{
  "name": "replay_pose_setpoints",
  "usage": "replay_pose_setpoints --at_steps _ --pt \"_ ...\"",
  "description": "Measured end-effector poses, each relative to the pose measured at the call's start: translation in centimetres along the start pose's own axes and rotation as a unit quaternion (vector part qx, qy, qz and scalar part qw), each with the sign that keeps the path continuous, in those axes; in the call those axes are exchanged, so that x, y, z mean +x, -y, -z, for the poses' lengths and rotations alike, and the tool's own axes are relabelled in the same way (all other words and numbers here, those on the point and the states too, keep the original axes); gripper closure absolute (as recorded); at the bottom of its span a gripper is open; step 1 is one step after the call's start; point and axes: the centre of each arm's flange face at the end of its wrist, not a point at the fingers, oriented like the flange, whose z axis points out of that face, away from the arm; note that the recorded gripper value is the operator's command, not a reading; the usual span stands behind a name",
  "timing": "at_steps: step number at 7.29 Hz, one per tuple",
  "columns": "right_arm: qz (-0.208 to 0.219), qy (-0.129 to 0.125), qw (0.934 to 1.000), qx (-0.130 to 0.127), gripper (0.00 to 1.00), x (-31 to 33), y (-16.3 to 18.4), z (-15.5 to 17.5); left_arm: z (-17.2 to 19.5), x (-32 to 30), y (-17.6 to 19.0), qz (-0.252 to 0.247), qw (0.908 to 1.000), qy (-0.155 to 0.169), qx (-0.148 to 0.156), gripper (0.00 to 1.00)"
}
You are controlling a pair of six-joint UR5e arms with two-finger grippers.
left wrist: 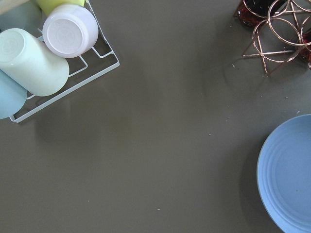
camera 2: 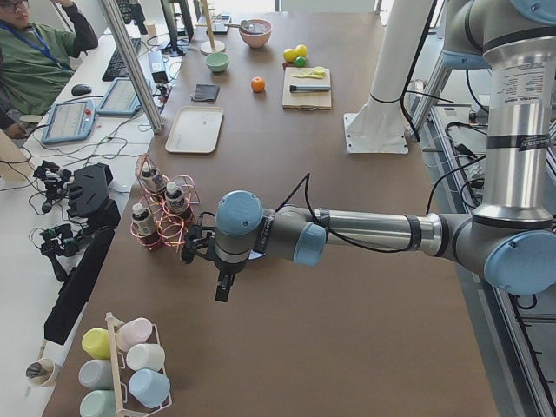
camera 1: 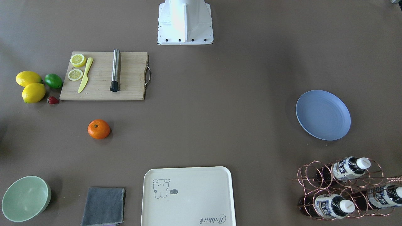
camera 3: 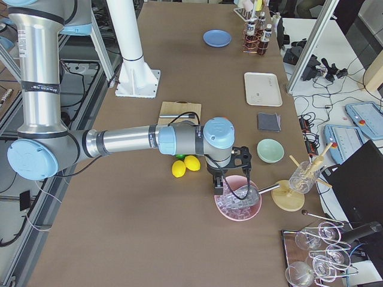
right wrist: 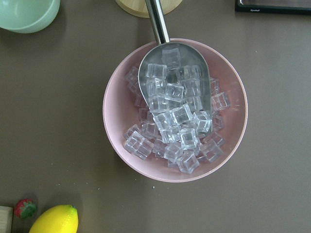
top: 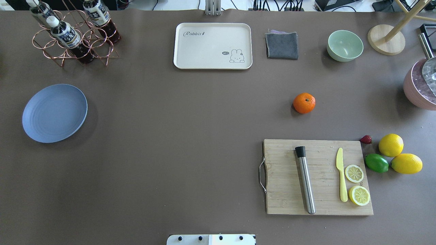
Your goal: Pick orange to plate
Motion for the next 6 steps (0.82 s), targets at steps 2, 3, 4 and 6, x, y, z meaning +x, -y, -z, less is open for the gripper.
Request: replay_pose_setpoints --at_steps 2,3,4,6 --pt "0.027 0.002 0.9996 -0.004 0.0 -2.7 2.1 -0.5 -0.8 1.0 0.6 -0.023 0.9997 -0.005 0.006 0.02" --pt "0.033 0.004 0.9994 -0.009 0.0 -5.0 3.6 -1.2 -1.9 2.3 0.9 -0.036 0.9993 -0.01 0.007 0.02" --pt "0.019 0.006 0.9997 -0.012 0.0 -7.6 4.9 -1.8 -3.1 4.1 1.2 -0.036 0.9991 -0.019 0.012 0.02" --pt "0.0 0.013 0.9999 -0.007 0.0 -11.9 6.4 -2.6 -5.9 7.9 0.7 -0.013 0.9987 -0.045 0.022 0.02"
